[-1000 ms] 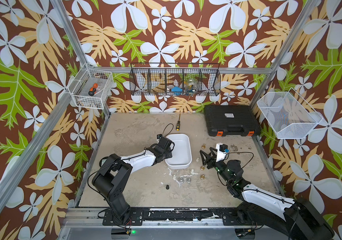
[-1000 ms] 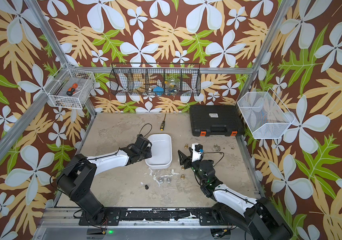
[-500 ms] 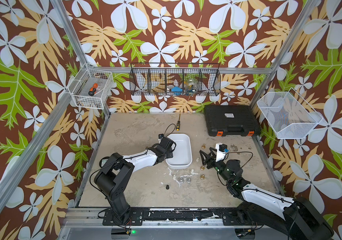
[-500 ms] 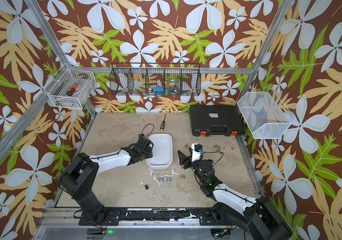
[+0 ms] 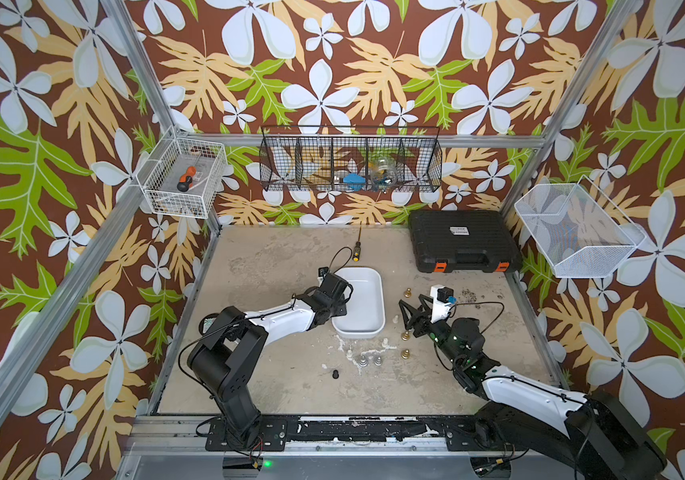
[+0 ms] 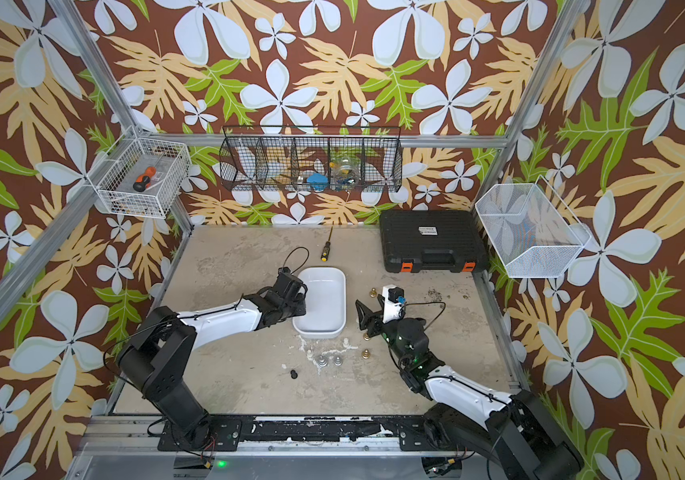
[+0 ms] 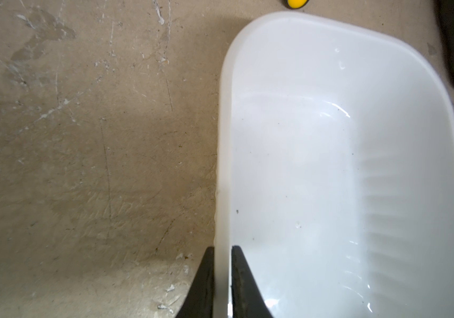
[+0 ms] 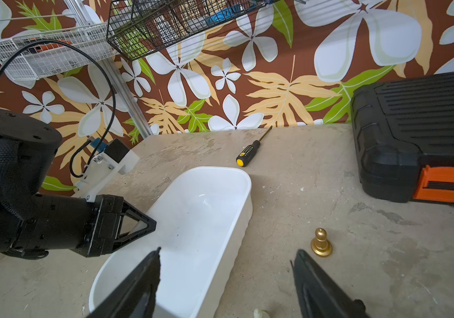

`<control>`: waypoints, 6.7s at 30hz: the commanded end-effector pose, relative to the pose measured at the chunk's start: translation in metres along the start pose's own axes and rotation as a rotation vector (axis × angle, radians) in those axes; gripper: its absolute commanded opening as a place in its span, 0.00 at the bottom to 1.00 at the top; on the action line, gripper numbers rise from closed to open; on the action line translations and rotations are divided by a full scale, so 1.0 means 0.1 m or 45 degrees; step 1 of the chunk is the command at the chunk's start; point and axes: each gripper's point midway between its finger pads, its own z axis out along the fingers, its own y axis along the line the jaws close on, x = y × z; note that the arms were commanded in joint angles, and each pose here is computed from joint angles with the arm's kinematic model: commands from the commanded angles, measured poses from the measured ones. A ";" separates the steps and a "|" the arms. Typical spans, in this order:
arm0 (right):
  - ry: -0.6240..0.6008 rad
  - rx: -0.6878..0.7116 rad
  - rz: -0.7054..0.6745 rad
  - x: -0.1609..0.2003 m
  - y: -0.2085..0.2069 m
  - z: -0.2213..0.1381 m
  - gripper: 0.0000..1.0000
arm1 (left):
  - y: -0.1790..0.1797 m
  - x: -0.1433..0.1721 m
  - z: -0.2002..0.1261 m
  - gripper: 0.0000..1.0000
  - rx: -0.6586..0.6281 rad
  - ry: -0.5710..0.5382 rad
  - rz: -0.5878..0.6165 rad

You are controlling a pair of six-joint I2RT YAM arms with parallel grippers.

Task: Put the chess pieces into the storage box
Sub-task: Place the storage box at the center of the board, then pick up the chess piece at the center of the board, then place the chess piece in the storage box.

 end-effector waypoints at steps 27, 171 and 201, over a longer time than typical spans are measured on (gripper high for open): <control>0.036 -0.358 -0.198 0.38 0.61 -0.51 0.80 | -0.07 0.61 -1.42 0.40 0.281 0.174 0.243; 0.003 -0.417 -0.311 0.30 0.81 -0.53 0.81 | -0.44 -0.58 0.69 0.22 -0.153 0.194 0.363; -0.009 -0.401 -0.304 0.29 0.79 -0.54 0.80 | -0.38 -0.73 -0.97 0.40 0.067 -0.197 0.205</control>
